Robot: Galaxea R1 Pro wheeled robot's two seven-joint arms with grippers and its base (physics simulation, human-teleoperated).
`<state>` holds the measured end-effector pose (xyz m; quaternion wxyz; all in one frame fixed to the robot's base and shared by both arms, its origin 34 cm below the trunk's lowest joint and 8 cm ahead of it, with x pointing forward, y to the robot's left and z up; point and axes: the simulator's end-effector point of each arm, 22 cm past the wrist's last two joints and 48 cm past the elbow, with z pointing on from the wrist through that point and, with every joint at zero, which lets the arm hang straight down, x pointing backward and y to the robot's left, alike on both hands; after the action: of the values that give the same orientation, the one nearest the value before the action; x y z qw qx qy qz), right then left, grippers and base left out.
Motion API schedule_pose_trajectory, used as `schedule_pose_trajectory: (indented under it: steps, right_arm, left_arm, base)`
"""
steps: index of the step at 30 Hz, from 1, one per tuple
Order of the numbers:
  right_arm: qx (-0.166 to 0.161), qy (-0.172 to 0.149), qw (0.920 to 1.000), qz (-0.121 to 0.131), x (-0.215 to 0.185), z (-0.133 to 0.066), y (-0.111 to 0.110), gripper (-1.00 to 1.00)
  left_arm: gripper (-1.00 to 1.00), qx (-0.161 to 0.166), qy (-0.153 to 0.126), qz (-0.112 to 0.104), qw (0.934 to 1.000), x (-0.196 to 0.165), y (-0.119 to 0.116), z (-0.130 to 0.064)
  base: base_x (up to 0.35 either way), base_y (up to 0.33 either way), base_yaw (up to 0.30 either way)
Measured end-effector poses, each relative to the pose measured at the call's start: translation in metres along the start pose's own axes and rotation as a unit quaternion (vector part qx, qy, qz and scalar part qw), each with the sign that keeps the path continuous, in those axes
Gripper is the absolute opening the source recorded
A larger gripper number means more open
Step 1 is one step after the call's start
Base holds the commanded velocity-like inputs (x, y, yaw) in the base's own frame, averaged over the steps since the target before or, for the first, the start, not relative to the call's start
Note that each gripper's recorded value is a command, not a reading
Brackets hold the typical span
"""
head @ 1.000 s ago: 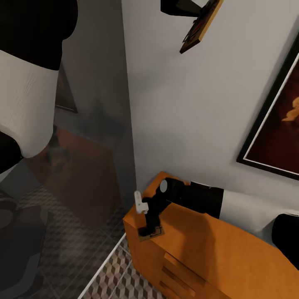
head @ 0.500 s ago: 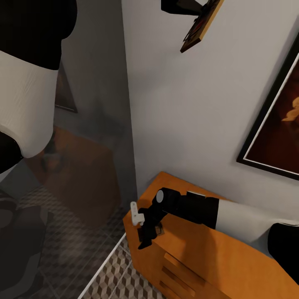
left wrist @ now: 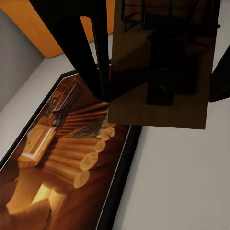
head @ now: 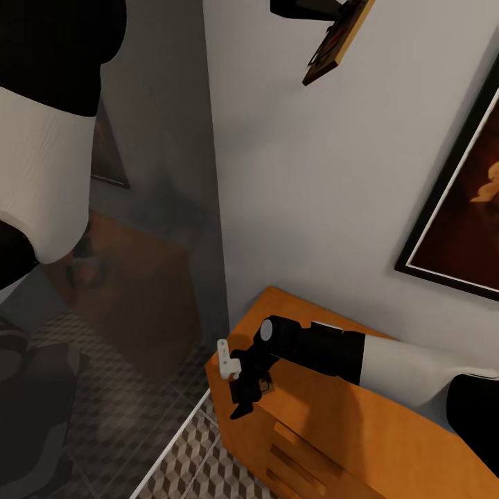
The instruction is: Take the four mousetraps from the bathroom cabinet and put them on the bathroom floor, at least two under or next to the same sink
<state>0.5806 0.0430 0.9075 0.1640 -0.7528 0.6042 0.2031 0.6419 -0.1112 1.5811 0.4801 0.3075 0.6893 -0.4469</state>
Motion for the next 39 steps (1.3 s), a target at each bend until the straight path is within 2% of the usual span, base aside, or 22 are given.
schedule_pose_trajectory:
  steps: [33,39]
  right_arm:
    - [0.000,0.005,1.0000,0.000,0.0040,-0.0015,0.0014,1.00]
    - [0.002,0.015,0.9998,0.010,0.0094,-0.0021,0.0010,1.00]
  left_arm:
    - [-1.00,-0.001,0.000,-0.001,1.0000,0.0001,0.0009,0.0003]
    - [-1.00,-0.001,0.000,0.000,1.0000,0.0001,0.0006,0.0003]
  base:
    - [0.000,0.000,0.000]
    - [0.000,0.000,0.000]
